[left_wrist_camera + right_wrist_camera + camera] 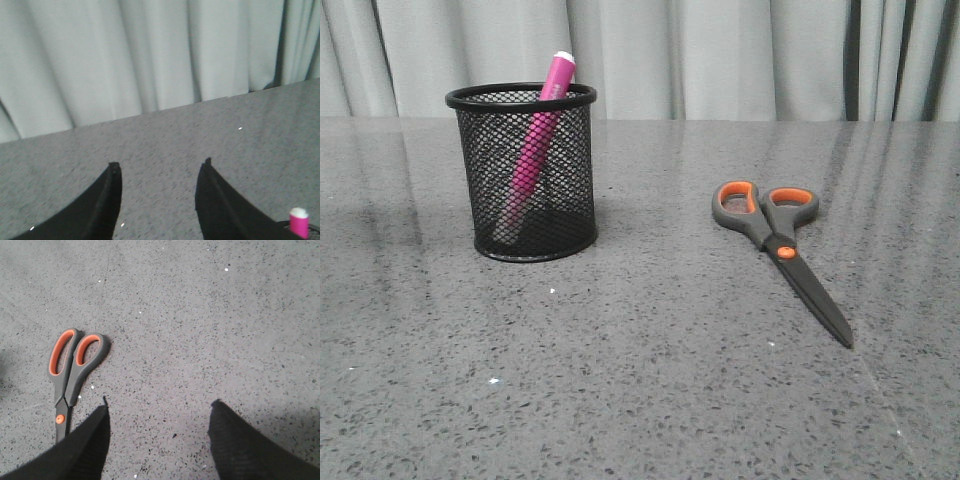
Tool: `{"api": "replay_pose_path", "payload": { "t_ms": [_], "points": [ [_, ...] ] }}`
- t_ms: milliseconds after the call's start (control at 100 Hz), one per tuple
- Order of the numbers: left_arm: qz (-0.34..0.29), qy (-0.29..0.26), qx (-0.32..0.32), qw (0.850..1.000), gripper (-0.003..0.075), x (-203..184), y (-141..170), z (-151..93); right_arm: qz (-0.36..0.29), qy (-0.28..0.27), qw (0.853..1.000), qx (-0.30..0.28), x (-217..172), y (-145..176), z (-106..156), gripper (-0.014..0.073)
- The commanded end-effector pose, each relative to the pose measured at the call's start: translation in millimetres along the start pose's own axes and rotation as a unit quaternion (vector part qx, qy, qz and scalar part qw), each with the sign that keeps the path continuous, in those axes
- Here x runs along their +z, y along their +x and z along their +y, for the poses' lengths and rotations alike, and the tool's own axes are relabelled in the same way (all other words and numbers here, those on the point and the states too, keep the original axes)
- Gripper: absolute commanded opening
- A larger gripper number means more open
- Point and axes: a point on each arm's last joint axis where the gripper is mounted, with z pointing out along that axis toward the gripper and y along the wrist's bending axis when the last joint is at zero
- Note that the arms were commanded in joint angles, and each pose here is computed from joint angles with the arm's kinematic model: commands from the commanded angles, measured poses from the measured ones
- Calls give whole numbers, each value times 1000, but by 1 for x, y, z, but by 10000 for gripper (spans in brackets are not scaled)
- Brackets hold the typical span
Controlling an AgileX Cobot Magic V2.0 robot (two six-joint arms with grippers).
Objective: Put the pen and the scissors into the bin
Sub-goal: 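Lower the right gripper onto the scissors' grey-orange handles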
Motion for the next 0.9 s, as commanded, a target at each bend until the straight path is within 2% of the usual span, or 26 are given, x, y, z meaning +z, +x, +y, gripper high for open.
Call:
{"api": "replay_pose_path", "payload": {
  "t_ms": [0, 140, 280, 440, 610, 730, 890],
  "points": [
    [-37, -34, -7, 999, 310, -20, -16, 14, -46, -8, 999, -5, -5, -15, 4, 393],
    [-50, -71, -24, 996, 310, -42, -12, 27, -51, -9, 999, -3, -6, -16, 5, 393],
    [-56, -90, -29, 994, 310, -60, 1, 29, -37, -21, 999, 11, -3, -15, 7, 393],
    [-61, -95, -29, 993, 310, -70, 17, 25, 6, -30, 999, -26, 4, -20, 11, 393],
    [-66, -97, -29, 993, 310, -74, 20, 24, 27, -47, 997, -46, 9, -35, 20, 392],
    [-72, -98, -30, 992, 310, -75, 19, 25, 69, -70, 993, -71, 17, -43, 33, 392],
    [-72, -98, -31, 992, 310, -75, 19, 25, 81, -100, 986, -103, 26, -56, 55, 391]
  ]
}}
